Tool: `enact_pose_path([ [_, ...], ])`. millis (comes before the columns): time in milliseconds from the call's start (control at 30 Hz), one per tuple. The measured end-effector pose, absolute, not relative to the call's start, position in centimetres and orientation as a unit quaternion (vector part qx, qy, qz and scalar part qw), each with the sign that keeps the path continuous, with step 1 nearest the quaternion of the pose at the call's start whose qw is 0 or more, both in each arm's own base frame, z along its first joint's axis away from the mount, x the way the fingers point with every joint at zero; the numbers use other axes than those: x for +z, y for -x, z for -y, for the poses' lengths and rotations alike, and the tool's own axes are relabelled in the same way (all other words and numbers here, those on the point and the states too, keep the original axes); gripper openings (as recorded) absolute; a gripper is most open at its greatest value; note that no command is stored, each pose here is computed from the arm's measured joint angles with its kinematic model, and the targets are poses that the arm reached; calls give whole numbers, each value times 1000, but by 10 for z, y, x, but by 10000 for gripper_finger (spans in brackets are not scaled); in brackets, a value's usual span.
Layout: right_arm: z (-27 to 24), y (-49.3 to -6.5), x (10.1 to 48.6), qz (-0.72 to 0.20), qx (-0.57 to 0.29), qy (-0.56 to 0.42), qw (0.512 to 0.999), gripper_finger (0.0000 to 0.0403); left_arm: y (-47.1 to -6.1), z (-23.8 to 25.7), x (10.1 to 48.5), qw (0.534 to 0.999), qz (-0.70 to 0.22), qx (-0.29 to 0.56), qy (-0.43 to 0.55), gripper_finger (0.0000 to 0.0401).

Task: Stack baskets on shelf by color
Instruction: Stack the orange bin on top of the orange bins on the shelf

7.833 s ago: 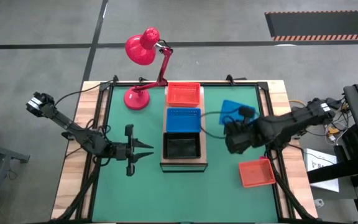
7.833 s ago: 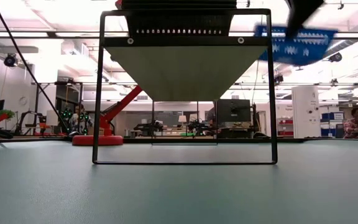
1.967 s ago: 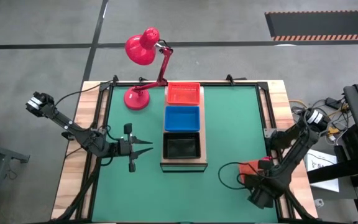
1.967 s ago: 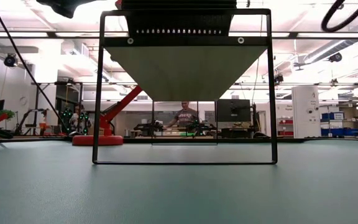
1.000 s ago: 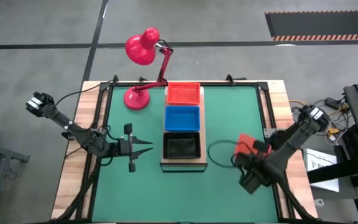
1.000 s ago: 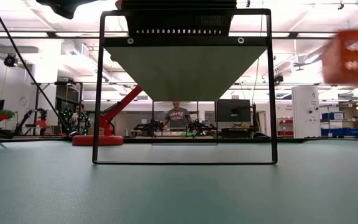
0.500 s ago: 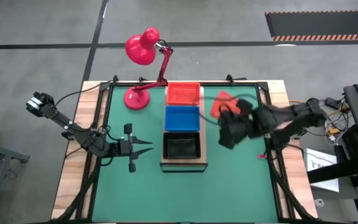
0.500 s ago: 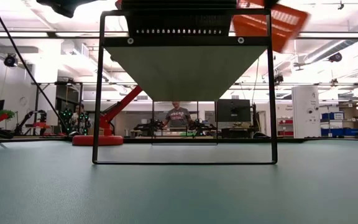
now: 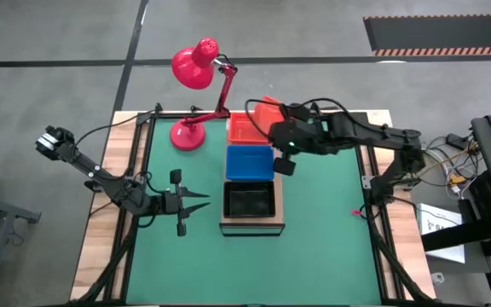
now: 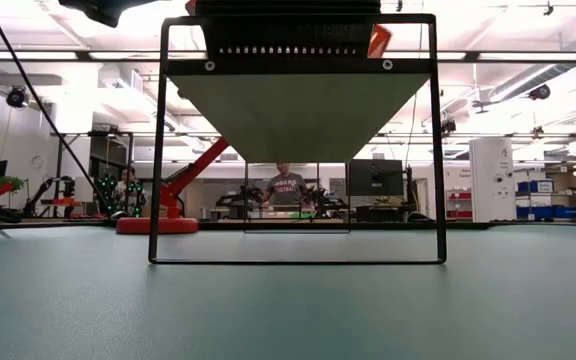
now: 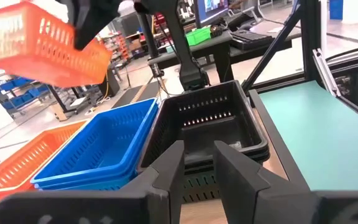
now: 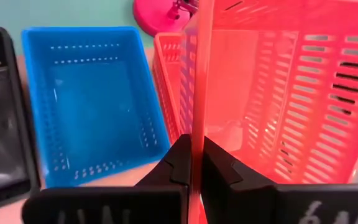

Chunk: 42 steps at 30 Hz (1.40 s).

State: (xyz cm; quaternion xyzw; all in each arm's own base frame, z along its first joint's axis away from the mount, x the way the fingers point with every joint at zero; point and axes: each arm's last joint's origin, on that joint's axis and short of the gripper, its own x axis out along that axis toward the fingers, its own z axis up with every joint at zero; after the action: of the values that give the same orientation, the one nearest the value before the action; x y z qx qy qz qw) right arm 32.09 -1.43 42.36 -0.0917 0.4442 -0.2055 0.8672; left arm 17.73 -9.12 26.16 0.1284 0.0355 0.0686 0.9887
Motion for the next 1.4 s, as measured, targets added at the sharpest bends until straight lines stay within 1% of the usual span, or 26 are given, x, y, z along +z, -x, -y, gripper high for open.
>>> enact_pose_path([
  [267,37,-361,406,-465,-184,124,857,9,-177,91,262,989,-36,69,-129,70],
  [467,53,-381,397,-475,-163,117,857,9,-177,91,262,988,-36,69,-133,70],
  [733,67,-384,391,-488,-170,115,849,9,-177,91,262,987,-34,69,-140,70],
  [867,67,-384,390,-490,-148,105,852,10,-177,91,262,987,-35,69,-143,70],
  [967,67,-385,388,-491,-149,97,853,20,-177,91,263,987,-34,69,-143,70],
  [1167,73,-393,377,-501,-155,98,845,54,-177,91,262,987,-35,69,-144,70],
  [1400,74,-396,376,-495,-157,98,849,89,-177,91,262,987,-35,69,-144,70],
])
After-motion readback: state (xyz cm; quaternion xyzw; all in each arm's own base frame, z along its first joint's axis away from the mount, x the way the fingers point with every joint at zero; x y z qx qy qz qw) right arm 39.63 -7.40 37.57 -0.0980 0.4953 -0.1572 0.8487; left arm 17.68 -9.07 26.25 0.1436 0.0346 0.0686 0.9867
